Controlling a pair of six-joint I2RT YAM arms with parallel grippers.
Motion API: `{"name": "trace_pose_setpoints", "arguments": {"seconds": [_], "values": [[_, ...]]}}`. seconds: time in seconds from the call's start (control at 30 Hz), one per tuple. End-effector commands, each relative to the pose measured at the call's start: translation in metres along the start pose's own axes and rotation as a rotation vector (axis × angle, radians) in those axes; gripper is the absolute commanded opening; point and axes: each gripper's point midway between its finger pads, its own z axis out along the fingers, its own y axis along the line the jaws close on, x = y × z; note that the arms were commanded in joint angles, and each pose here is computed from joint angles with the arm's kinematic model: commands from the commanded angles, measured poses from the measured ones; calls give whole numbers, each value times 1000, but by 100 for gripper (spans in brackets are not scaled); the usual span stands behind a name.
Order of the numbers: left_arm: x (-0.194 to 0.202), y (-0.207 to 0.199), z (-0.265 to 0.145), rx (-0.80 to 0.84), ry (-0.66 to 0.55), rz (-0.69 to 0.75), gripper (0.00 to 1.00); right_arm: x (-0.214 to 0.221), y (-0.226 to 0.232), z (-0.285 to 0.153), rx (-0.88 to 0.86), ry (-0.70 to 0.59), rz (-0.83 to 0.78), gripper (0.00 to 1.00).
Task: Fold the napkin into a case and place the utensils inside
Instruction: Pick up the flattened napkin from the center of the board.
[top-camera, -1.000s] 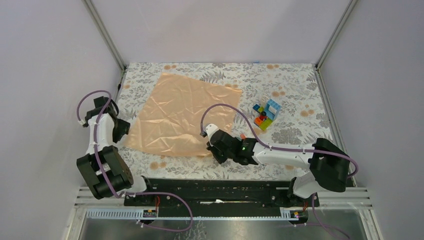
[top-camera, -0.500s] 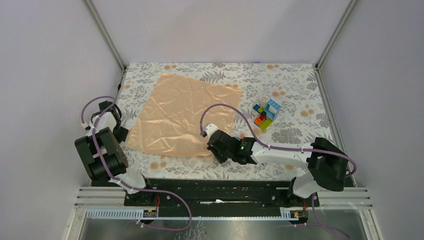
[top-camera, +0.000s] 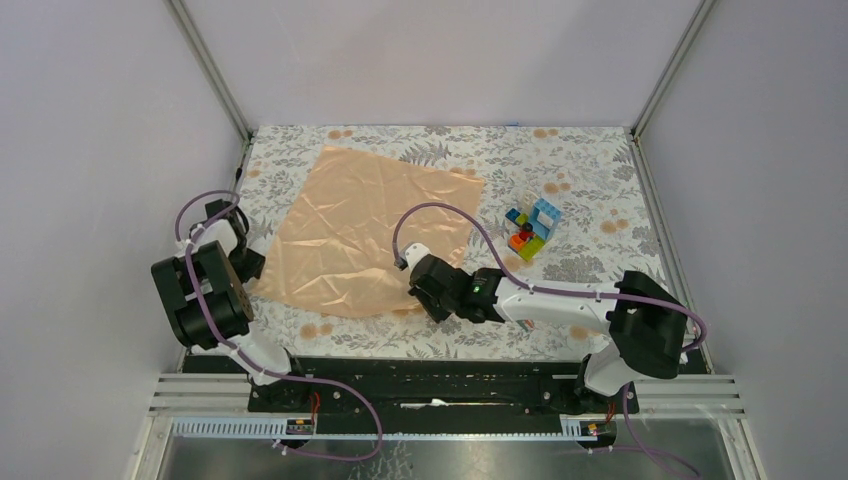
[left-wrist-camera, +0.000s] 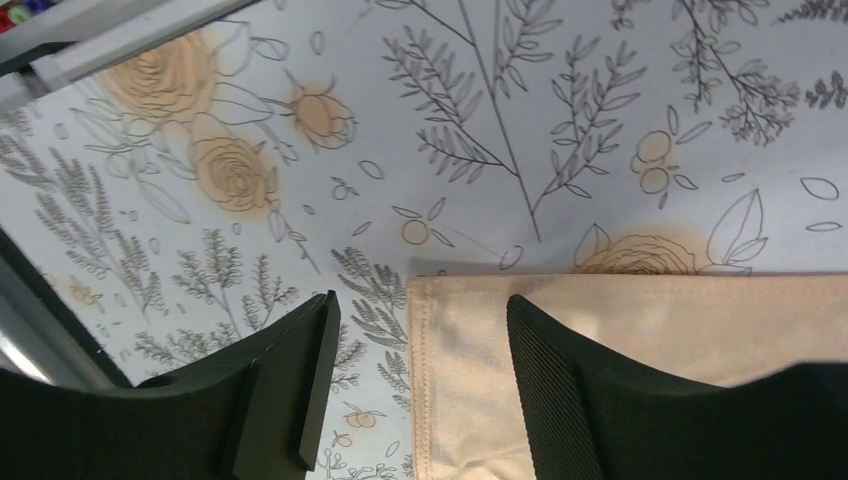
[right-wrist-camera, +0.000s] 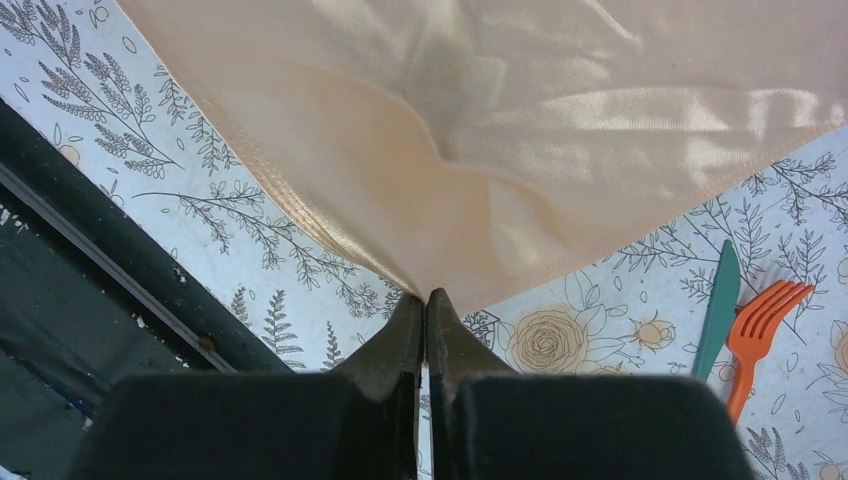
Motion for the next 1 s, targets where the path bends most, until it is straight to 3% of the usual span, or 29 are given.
{"name": "trace_pose_setpoints", "arguments": {"seconds": [0.0,0.27,0.57,0.83,0.97], "values": [[0,-23,2,87,21,-2,66,-19,1,-3,16,-39,-4,0],[11,-11,22,43,40,10,64,-25,3,-7,4,-56,-4,0],[27,-12,40,99,125,-48,51,-29,-3,-13,29,-87,9,0],[41,-7,52,96,204,-77,58,-30,-7,-17,47,-106,21,0],[41,-7,54,104,203,-73,54,-32,-7,-16,45,-113,22,0]]}}
